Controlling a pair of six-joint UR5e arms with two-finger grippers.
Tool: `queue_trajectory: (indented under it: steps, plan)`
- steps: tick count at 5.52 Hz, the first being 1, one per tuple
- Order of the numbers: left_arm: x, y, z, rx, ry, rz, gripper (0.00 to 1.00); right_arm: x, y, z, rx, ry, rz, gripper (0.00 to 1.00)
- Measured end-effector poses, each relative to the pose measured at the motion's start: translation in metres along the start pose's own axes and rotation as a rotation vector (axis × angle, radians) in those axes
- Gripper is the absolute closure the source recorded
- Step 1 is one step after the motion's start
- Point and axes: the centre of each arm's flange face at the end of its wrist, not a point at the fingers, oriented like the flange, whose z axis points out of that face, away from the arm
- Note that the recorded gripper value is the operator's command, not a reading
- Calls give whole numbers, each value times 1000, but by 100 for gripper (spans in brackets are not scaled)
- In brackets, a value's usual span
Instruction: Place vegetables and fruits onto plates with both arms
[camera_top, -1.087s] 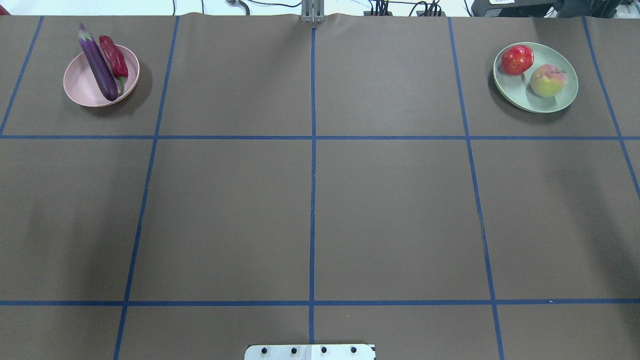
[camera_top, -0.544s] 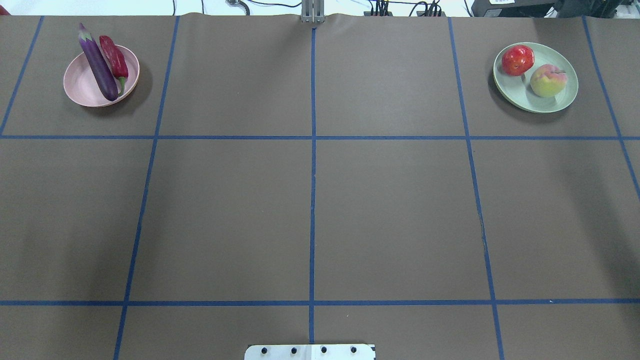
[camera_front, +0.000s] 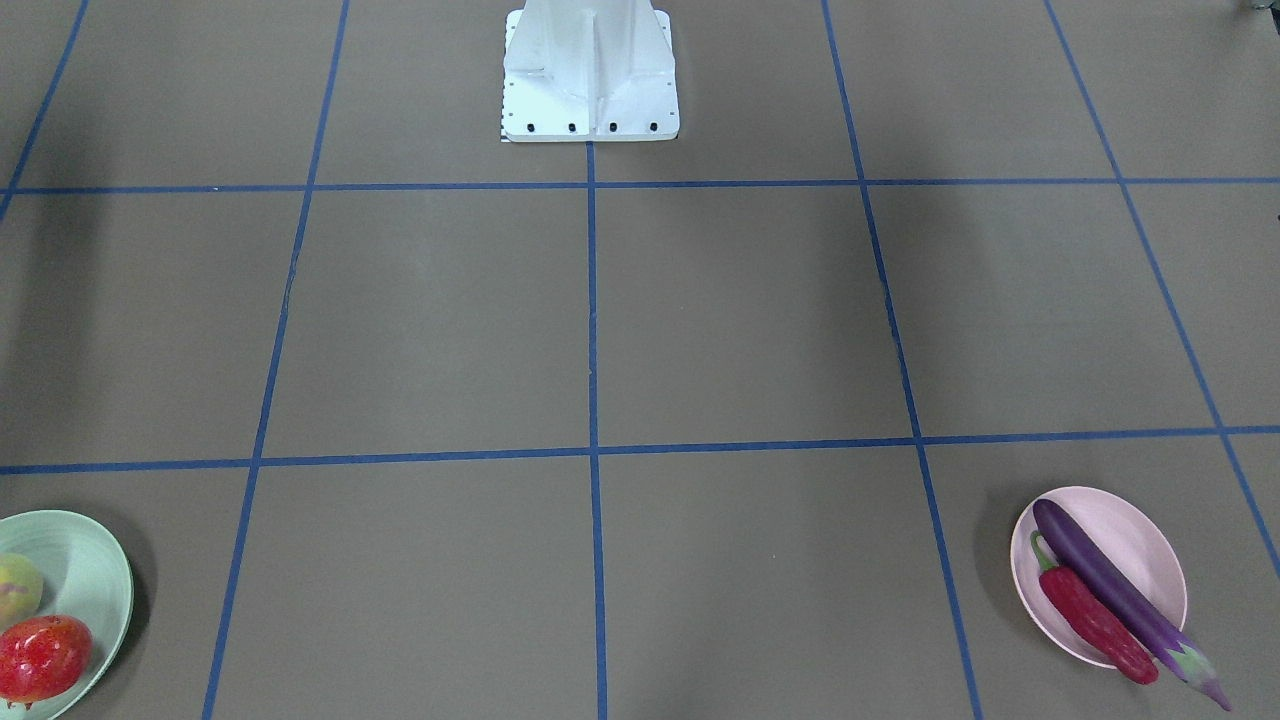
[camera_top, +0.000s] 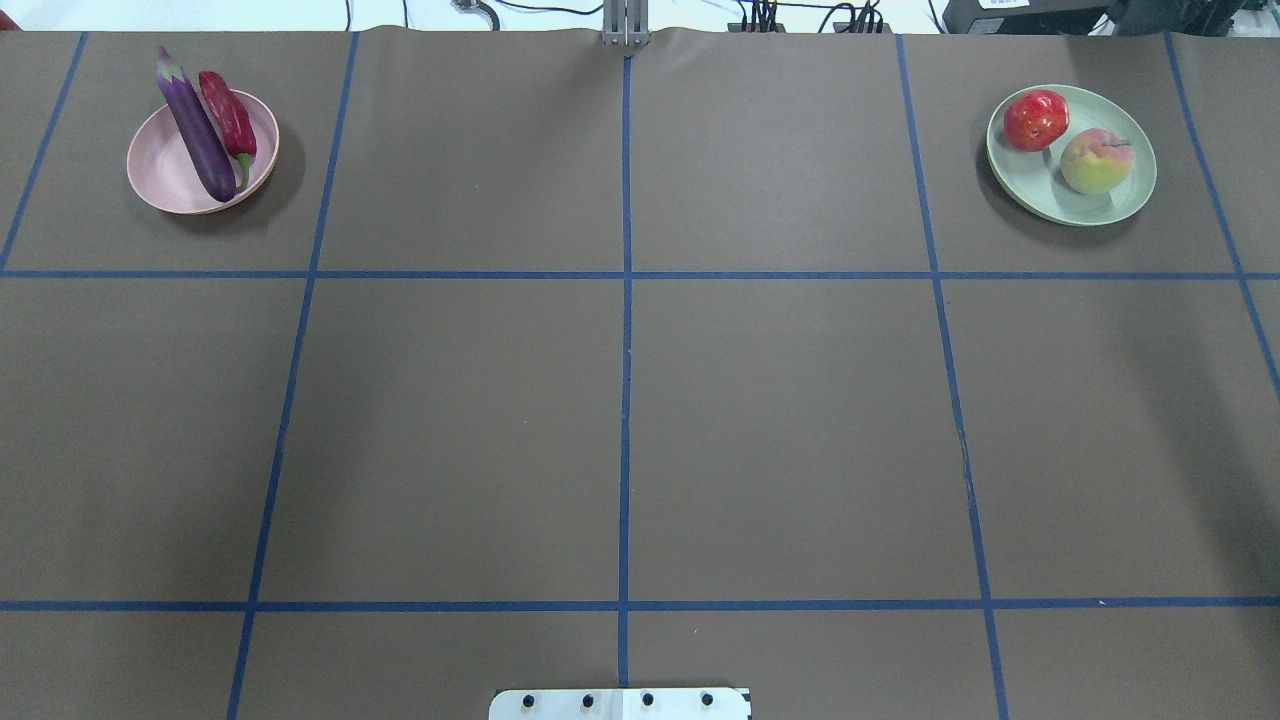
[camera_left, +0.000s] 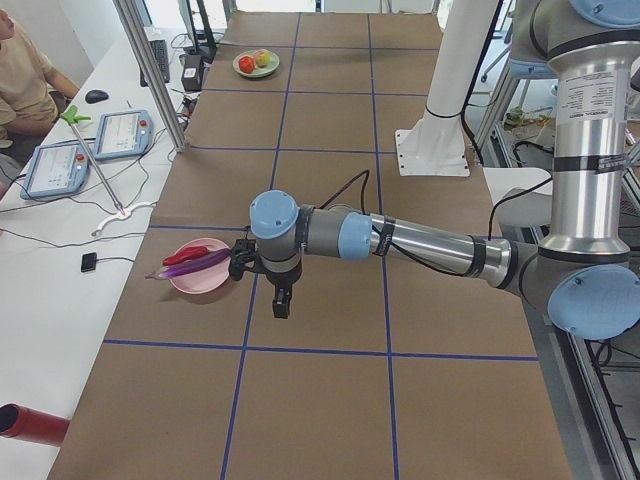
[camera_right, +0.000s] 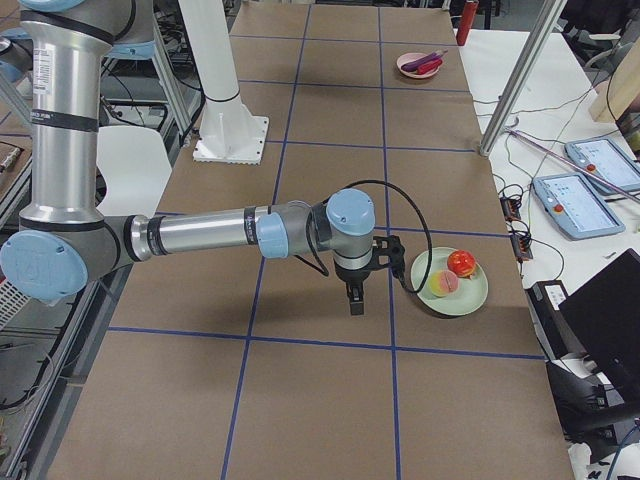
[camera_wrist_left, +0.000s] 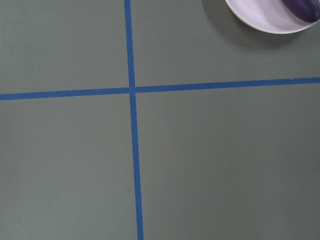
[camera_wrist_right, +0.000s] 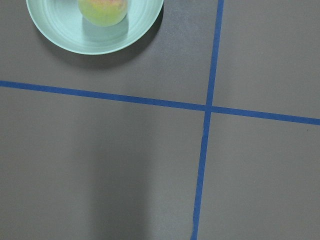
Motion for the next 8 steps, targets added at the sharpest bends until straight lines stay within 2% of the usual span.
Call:
queue_trajectory:
  steps: [2,4,8]
  plan:
    - [8,0,-9,28,-6,29,0,12,-2,12,-20,0,12,0]
    - [24,2,-24,56,-3,51,0,15,2,19,-36,-27,24,0]
    - [27,-1,-23,58,-5,63,0,17,2,25,-47,-54,35,0]
